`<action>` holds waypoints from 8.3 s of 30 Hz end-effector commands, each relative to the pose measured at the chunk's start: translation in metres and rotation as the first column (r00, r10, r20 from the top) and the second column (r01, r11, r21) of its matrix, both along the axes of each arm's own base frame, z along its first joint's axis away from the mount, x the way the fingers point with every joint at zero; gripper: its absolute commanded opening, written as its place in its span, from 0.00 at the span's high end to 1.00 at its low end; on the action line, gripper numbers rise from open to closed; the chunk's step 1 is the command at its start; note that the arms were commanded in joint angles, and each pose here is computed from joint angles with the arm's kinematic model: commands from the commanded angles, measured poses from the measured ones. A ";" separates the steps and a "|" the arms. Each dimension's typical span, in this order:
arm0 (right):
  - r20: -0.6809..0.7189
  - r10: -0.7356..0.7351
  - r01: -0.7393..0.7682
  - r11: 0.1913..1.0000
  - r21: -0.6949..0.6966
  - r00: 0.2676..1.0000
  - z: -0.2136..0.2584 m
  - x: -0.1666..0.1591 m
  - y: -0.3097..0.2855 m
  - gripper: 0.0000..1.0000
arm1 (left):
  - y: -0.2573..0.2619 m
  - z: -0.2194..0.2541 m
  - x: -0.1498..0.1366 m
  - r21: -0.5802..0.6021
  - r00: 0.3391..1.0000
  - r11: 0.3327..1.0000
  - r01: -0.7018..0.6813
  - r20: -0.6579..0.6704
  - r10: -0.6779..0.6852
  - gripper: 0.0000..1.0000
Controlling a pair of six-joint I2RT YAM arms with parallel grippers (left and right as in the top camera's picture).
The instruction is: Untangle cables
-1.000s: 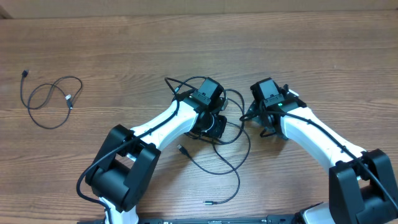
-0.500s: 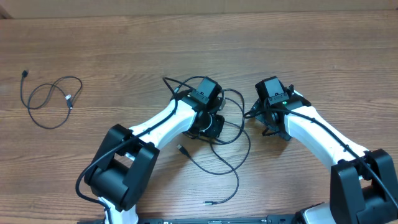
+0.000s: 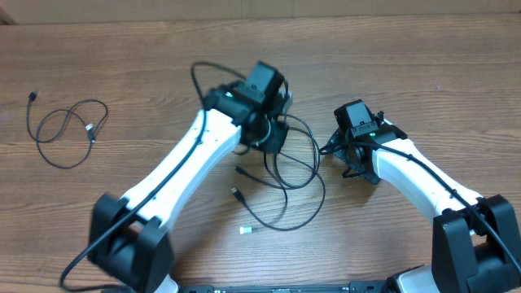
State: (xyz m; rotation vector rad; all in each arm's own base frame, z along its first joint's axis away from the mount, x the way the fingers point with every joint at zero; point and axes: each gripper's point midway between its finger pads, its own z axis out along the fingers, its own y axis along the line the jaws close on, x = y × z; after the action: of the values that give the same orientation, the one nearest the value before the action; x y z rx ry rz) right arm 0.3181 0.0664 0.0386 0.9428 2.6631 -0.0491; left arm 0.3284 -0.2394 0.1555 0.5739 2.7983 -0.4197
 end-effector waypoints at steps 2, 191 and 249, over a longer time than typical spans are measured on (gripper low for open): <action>0.016 -0.010 0.010 1.000 0.005 1.000 0.003 0.001 -0.001 0.00 | 0.014 0.095 0.023 -0.018 0.962 0.999 -0.036 0.270 0.040 0.96; 0.003 0.005 -0.005 0.998 0.066 1.000 0.002 -0.001 0.010 0.00 | 0.090 -0.169 0.027 0.275 0.885 0.857 -0.435 -0.044 0.463 0.30; 0.004 0.005 -0.005 0.998 0.066 1.000 0.002 0.000 0.010 0.00 | 0.116 -0.175 0.024 0.295 0.845 0.822 -0.487 -0.080 0.529 0.96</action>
State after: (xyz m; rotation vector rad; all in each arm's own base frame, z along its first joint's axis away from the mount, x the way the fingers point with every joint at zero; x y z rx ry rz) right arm 0.3171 0.0767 0.0371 0.9441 2.6944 0.0258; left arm 0.3695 -0.1299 -0.0005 -0.2013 2.9482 -0.0013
